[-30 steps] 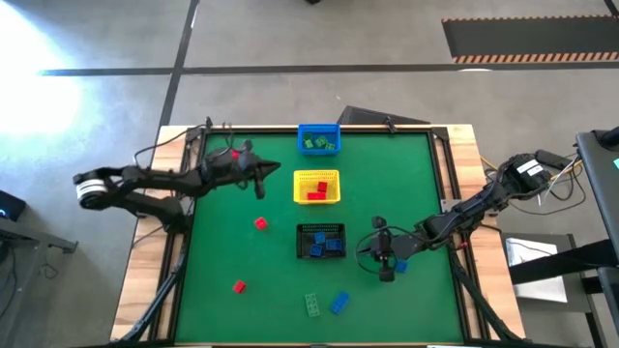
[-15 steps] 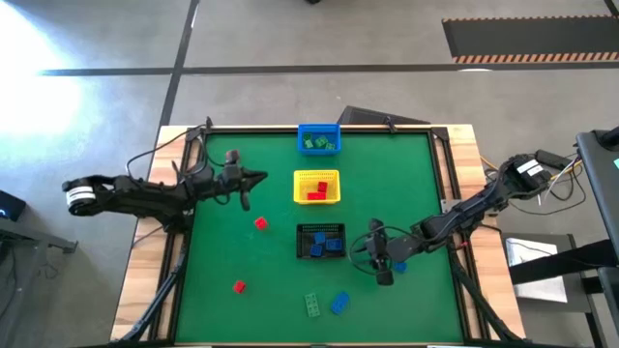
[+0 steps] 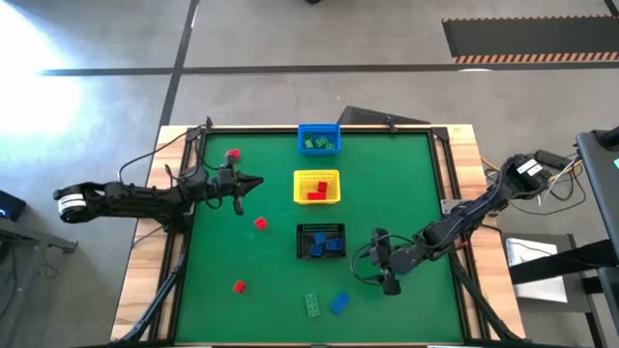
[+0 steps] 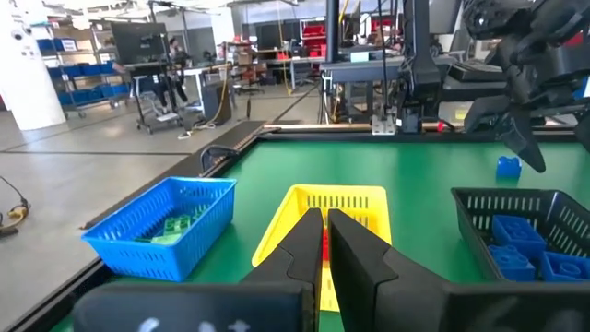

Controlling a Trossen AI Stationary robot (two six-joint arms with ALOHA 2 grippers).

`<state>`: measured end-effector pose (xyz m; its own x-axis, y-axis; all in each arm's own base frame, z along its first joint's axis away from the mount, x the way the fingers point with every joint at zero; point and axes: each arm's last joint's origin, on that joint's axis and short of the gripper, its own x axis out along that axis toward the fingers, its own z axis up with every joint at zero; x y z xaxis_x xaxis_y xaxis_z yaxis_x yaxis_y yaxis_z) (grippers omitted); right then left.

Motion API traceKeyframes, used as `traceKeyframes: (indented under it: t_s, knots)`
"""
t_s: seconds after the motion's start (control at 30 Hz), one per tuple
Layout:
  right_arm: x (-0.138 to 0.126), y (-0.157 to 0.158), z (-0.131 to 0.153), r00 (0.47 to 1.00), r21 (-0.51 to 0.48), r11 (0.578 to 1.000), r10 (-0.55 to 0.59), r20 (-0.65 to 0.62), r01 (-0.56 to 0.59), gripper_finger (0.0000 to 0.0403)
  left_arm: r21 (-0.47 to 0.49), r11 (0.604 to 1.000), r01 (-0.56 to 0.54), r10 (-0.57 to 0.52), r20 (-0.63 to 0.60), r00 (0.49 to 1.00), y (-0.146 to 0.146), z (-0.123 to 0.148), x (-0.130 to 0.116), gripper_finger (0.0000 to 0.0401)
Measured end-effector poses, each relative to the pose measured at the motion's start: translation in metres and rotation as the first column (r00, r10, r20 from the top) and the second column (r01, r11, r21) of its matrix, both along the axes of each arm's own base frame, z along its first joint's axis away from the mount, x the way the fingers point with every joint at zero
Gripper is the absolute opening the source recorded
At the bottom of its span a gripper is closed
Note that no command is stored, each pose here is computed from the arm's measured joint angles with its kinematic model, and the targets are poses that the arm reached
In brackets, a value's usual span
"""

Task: Sort & place blocks by color
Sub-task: Put the blue game piece into the black bin

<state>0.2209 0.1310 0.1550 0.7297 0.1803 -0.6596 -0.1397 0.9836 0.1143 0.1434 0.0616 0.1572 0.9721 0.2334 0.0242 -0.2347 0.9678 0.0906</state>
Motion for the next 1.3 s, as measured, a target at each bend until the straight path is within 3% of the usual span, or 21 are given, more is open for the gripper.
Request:
traceKeyframes:
  t_s: [0.23,0.5,0.73,0.93,1.13,1.3]
  knots:
    - [0.000,0.007,0.004,0.998,0.014,1.000,0.004,0.058,-0.005,0.0324,0.000,1.000,0.000,0.000,0.000,1.000,0.000,0.000,0.000,0.0004]
    - [0.010,0.036,-0.002,0.961,0.007,0.988,0.151,0.230,-0.157,0.0324,-0.004,1.000,0.000,0.000,-0.007,1.000,0.000,-0.001,0.000,0.0004]
    - [0.041,0.059,-0.013,0.941,-0.096,0.949,0.311,0.132,-0.300,0.0322,-0.012,1.000,0.000,0.000,-0.024,1.000,0.000,-0.004,0.001,0.0004]
    - [0.068,0.062,-0.018,0.948,-0.189,0.929,0.313,-0.053,-0.317,0.0299,-0.019,1.000,0.000,0.000,-0.039,0.999,0.001,-0.006,0.001,0.0004]
    - [0.090,0.064,-0.015,0.908,-0.135,0.898,0.412,-0.082,-0.419,0.0263,-0.018,1.000,0.000,0.000,-0.038,0.999,0.001,-0.006,0.001,0.0004]
    - [0.099,0.056,-0.029,0.906,-0.122,0.902,0.396,-0.149,-0.415,0.0241,-0.018,1.000,0.000,-0.001,-0.038,0.999,0.001,-0.006,0.001,0.0004]
